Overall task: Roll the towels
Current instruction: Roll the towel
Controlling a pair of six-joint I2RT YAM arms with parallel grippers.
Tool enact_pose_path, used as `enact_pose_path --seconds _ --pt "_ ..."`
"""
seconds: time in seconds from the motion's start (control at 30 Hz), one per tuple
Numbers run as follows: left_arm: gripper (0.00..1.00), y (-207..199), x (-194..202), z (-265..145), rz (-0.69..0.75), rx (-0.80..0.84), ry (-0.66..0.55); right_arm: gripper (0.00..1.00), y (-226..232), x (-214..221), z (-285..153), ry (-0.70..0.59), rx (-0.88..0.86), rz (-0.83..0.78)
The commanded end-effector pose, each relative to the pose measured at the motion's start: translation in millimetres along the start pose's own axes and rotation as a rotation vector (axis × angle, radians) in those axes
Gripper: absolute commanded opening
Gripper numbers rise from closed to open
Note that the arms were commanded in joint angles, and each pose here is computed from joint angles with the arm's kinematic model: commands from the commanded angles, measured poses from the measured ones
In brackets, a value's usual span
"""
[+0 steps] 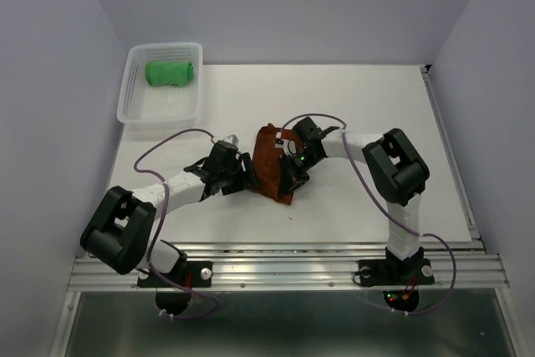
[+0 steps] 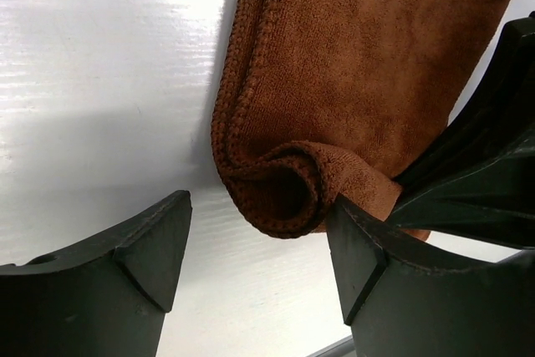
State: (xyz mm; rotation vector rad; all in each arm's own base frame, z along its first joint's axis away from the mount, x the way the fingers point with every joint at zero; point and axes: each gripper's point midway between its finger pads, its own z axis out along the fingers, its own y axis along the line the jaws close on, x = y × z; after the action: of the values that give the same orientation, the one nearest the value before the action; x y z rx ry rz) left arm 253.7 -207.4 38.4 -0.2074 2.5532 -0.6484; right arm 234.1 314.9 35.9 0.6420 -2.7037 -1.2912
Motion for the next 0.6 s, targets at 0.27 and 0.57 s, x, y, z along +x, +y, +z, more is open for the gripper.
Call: enact_pose_path --seconds 0.27,0.57 --pt "0.54 -8 -33 18 -0.038 0.005 -0.047 0.02 -14 -26 -2 -0.027 0.088 -0.056" --pt "0.15 2 -40 35 -0.052 -0.083 -0.031 0.19 -16 -33 -17 -0.05 0.173 -0.139"
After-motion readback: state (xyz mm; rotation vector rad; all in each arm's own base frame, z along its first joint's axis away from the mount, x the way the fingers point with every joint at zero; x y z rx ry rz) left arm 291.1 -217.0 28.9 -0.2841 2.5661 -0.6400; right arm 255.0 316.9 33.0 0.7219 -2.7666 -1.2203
